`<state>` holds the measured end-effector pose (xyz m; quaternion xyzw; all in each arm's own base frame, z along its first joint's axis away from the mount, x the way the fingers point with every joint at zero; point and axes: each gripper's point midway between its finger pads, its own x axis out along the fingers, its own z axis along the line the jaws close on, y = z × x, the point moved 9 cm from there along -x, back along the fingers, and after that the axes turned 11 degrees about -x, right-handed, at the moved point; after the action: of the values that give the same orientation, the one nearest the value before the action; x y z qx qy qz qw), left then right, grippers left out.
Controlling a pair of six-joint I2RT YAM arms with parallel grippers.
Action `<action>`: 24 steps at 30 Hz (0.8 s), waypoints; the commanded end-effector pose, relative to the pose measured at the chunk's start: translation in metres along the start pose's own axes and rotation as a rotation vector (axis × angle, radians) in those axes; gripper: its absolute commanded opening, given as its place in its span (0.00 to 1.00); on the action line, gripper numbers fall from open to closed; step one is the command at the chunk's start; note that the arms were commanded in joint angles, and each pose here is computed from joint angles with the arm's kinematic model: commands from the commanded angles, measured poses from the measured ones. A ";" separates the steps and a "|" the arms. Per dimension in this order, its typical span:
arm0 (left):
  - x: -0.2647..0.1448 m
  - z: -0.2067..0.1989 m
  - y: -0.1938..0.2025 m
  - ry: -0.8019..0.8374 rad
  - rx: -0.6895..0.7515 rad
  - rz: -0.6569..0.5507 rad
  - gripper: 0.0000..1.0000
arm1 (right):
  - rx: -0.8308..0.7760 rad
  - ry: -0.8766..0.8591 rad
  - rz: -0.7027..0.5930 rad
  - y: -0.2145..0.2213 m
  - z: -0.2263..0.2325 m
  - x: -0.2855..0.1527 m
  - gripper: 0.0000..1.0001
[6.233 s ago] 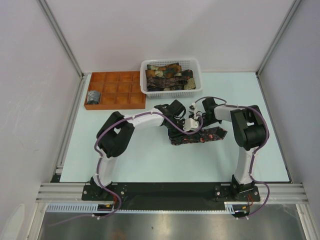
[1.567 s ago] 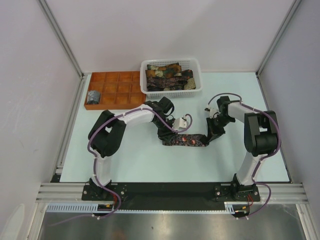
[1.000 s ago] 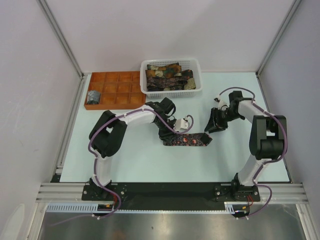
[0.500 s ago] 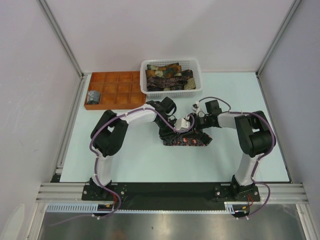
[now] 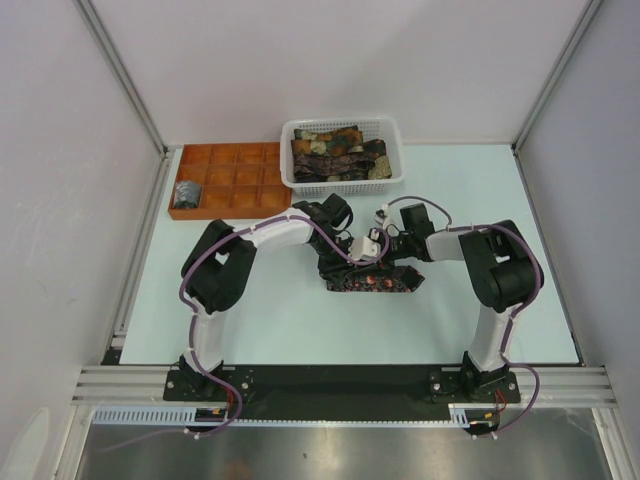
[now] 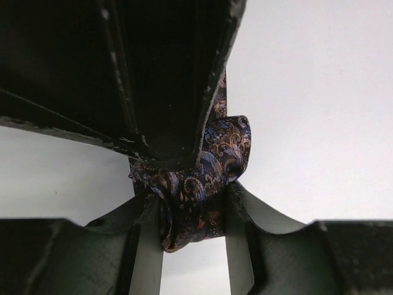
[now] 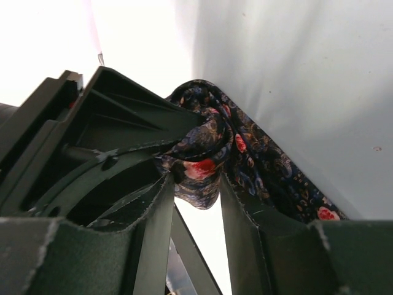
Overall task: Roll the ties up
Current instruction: Roll the tie at the center of the board.
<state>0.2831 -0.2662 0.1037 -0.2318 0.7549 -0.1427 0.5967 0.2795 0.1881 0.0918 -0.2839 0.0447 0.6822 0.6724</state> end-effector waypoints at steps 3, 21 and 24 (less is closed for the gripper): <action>0.008 0.004 0.003 -0.002 -0.019 0.030 0.26 | -0.023 -0.020 0.009 0.001 0.001 0.008 0.38; -0.039 0.001 -0.014 -0.011 -0.052 -0.249 0.80 | 0.005 0.091 0.059 0.005 -0.032 -0.002 0.00; -0.041 0.000 -0.012 -0.031 -0.049 -0.280 0.87 | 0.007 0.111 0.060 0.005 -0.039 -0.007 0.00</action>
<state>0.2901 -0.2518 0.1130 -0.3084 0.7447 -0.1456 0.5737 0.2813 0.1750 0.0694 -0.2860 0.0766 0.6933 0.6570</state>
